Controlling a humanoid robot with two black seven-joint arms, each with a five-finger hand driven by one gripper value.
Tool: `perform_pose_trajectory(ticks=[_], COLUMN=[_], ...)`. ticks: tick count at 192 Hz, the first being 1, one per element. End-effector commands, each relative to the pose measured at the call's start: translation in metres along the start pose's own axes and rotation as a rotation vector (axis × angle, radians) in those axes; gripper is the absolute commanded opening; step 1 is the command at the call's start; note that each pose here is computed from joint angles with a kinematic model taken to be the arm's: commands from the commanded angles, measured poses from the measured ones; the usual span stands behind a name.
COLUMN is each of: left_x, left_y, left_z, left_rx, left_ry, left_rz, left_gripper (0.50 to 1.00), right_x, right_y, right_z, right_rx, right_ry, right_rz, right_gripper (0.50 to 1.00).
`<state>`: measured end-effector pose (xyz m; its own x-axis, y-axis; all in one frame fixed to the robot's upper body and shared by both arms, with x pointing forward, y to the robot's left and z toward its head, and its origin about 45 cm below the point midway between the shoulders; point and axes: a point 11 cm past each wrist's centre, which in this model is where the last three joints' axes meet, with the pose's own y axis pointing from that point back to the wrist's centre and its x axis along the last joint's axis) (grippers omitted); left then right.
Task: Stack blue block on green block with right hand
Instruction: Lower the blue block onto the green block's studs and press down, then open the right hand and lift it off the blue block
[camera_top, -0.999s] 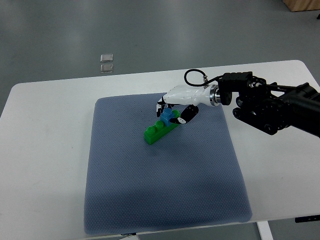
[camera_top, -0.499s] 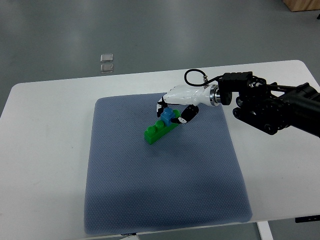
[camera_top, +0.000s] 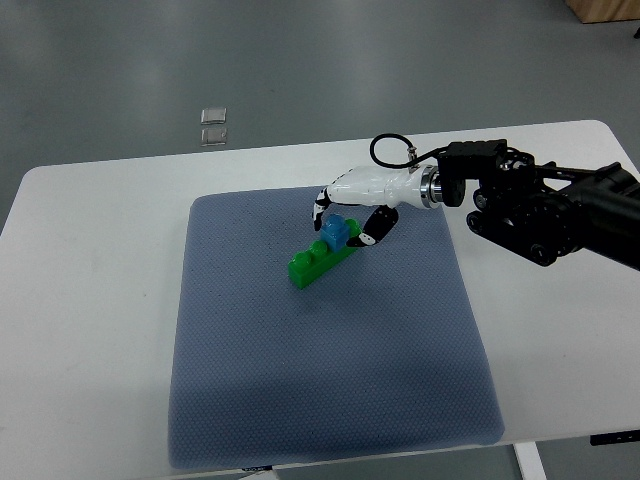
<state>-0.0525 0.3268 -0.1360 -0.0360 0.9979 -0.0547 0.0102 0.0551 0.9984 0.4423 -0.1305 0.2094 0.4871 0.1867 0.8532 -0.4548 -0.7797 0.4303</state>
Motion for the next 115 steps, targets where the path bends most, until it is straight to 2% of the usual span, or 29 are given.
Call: perform_pose_trajectory(ticks=[1, 19, 20, 24, 70, 115], left_x=[0.000, 0.000, 0.000, 0.000, 0.000, 0.000], left_y=[0.000, 0.000, 0.000, 0.000, 0.000, 0.000], left_z=[0.000, 0.000, 0.000, 0.000, 0.000, 0.000], left_rx=[0.000, 0.000, 0.000, 0.000, 0.000, 0.000], left_ry=[0.000, 0.000, 0.000, 0.000, 0.000, 0.000], left_rz=[0.000, 0.000, 0.000, 0.000, 0.000, 0.000], left_gripper=[1.000, 1.000, 1.000, 1.000, 1.000, 1.000], right_x=[0.002, 0.003, 0.002, 0.002, 0.007, 0.040], right_y=[0.000, 0.000, 0.001, 0.001, 0.002, 0.013], right_z=[-0.001, 0.000, 0.000, -0.001, -0.002, -0.005], right_rx=[0.003, 0.002, 0.002, 0.005, 0.018, 0.081], right_ry=[-0.005, -0.008, -0.018, -0.027, -0.126, -0.376], right_rz=[0.005, 0.007, 0.000, -0.005, 0.004, 0.080], right_gripper=[0.860, 0.860, 0.878, 0.885, 0.901, 0.901])
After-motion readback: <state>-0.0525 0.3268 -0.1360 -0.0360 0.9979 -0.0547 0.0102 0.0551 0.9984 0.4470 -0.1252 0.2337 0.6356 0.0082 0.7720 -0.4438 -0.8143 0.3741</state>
